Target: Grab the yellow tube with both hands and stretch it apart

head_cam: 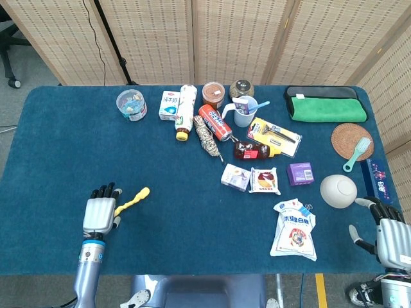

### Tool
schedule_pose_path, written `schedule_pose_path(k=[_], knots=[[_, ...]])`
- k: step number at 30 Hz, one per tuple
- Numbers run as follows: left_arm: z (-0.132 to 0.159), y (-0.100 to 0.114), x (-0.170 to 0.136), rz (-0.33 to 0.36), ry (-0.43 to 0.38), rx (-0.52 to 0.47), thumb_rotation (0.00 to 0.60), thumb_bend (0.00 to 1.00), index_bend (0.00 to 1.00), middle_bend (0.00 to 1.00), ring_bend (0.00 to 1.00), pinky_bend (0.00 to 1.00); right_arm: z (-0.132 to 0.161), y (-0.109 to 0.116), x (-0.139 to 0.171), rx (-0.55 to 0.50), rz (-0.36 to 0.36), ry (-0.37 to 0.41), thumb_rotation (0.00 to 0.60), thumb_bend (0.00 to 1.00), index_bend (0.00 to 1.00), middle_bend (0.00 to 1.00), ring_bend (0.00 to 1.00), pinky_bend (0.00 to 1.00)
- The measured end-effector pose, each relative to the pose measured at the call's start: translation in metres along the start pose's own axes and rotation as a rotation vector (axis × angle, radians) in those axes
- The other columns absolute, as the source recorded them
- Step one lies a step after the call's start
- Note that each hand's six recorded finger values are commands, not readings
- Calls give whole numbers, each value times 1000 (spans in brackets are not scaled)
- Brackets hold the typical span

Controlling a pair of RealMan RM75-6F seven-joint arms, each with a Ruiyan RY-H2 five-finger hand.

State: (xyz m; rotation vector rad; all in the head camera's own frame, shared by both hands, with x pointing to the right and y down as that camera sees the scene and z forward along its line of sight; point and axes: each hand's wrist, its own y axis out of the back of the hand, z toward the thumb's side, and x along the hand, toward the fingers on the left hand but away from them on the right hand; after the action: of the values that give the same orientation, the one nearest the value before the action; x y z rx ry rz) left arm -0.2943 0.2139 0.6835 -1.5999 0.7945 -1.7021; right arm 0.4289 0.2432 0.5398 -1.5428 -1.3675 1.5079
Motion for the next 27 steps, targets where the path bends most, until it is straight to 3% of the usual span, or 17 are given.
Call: schedule_pose_path(k=[14,21,27], knots=[[0,-7,4,-24,14,-32,600,246,449,139,139,191,-1,-1,1,-1,6,-7,600,334,275,228,255,211],[-2,-8,3,-31,23,-38,600,342,471,139,140,191,-1,-2,2,-3,14,-9,600,335,275,228,254,212],[-5,-11,4,-41,34,-41,600,354,478,139,141,191,0,-2,2,-5,16,-11,600,335,275,228,254,213]])
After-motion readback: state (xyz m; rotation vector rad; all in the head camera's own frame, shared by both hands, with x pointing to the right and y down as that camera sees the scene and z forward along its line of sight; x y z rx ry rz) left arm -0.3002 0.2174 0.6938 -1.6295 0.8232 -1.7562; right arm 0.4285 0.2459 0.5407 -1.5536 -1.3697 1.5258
